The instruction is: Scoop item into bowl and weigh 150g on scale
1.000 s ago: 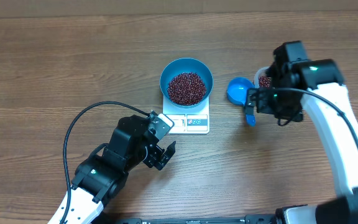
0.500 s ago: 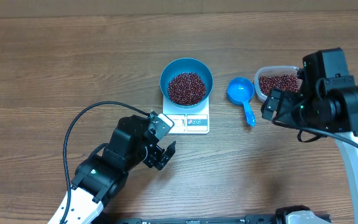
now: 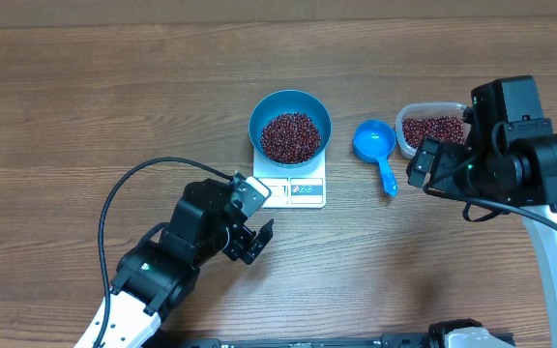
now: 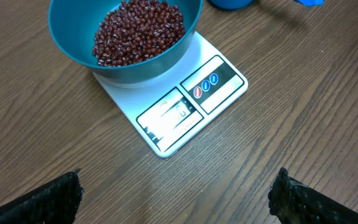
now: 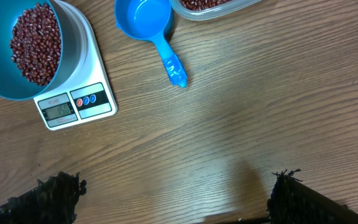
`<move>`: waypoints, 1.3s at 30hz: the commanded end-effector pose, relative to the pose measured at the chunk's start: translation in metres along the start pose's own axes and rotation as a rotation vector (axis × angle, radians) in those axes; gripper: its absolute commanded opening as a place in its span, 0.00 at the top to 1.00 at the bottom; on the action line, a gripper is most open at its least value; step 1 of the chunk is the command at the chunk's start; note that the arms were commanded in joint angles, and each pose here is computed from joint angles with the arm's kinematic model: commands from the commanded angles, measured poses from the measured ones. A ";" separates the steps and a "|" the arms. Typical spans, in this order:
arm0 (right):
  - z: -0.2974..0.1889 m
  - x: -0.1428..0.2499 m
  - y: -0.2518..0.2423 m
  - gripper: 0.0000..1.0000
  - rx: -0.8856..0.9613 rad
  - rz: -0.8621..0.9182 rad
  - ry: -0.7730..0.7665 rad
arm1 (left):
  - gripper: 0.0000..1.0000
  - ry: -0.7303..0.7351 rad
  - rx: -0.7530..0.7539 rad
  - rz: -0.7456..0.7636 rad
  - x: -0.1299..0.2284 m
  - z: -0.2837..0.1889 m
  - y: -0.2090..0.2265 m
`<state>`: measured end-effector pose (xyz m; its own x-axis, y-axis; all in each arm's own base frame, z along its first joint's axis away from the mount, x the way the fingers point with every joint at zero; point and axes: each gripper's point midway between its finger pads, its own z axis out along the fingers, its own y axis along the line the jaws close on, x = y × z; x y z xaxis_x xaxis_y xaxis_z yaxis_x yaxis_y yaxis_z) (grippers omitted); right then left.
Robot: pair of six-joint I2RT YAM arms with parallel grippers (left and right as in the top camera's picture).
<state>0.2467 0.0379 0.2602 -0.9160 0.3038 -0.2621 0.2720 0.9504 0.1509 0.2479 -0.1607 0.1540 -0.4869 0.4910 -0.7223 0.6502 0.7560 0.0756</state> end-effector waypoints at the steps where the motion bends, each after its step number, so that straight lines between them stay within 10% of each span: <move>1: -0.007 -0.004 0.001 0.00 -0.002 0.005 -0.032 | 0.00 -0.007 0.013 -0.004 -0.001 0.000 -0.001; 39: -0.007 -0.004 0.001 0.00 -0.002 0.005 -0.032 | 0.00 0.068 -0.003 -0.008 0.017 -0.001 0.000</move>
<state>0.2467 0.0378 0.2602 -0.9159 0.3038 -0.2622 0.2722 0.9504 0.1506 0.2402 -0.1553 0.1445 -0.5201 0.5109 -0.6844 0.6510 0.7559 0.0696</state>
